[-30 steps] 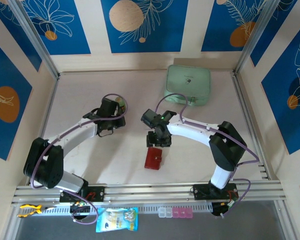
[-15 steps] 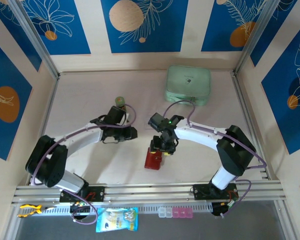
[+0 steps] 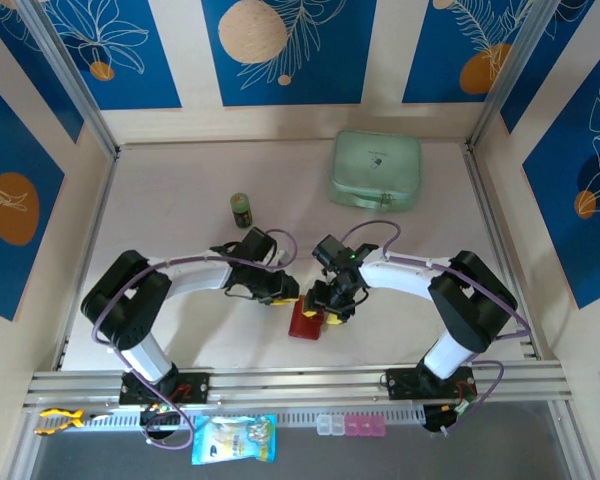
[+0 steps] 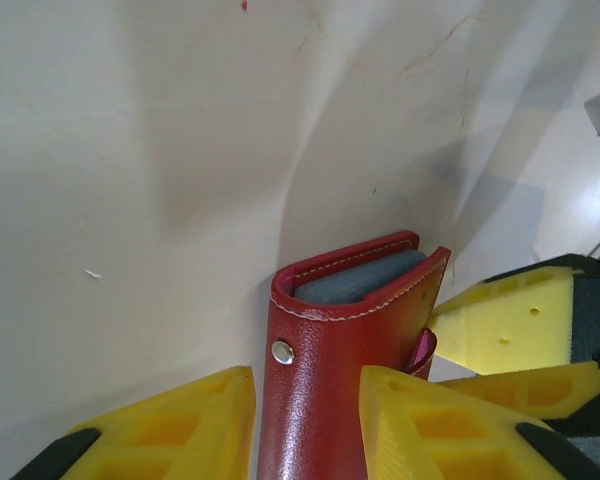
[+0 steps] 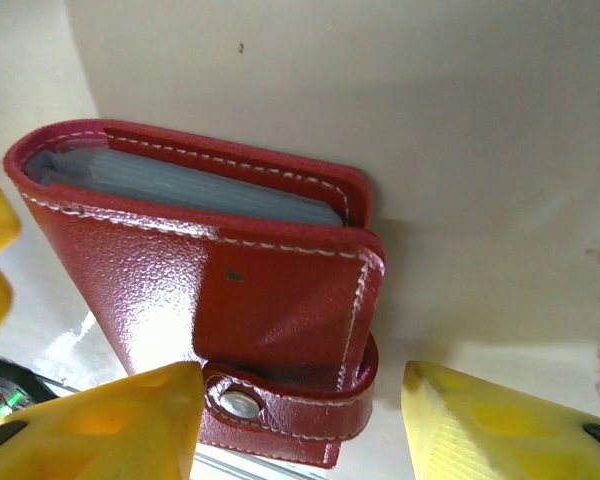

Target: Take the credit cards out of the card holder

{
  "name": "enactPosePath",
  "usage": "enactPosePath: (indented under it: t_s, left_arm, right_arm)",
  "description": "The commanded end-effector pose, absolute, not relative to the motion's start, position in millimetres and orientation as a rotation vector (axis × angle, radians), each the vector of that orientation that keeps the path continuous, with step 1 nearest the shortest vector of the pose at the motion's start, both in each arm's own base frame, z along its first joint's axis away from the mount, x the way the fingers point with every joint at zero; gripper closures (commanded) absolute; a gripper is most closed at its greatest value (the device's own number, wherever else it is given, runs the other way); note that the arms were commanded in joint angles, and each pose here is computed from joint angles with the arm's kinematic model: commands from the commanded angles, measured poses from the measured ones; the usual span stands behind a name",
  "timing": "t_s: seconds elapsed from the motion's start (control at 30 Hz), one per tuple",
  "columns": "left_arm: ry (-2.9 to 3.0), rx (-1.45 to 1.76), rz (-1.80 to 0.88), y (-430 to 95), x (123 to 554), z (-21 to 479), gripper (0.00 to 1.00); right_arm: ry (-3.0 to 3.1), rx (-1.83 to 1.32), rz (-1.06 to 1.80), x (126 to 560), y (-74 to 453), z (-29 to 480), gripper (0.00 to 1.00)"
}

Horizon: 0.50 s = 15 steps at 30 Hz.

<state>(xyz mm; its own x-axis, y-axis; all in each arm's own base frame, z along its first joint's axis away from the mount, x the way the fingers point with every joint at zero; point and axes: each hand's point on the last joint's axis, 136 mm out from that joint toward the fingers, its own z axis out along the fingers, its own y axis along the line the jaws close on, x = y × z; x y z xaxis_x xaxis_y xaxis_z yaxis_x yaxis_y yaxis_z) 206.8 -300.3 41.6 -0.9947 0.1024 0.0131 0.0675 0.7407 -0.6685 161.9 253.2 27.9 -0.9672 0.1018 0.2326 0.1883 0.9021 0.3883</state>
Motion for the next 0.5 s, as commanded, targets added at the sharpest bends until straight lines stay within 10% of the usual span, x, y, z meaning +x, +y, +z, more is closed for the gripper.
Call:
enactPosePath:
  t_s: [0.0,0.47]
  left_arm:
    - [-2.823,-0.14,1.101,-304,195,35,0.67]
    - [-2.847,-0.102,1.122,-313,208,42,0.68]
  right_arm:
    - [-2.811,-0.236,-0.73,162,263,34,0.47]
    - [-2.855,-0.24,-0.823,193,269,44,0.6]
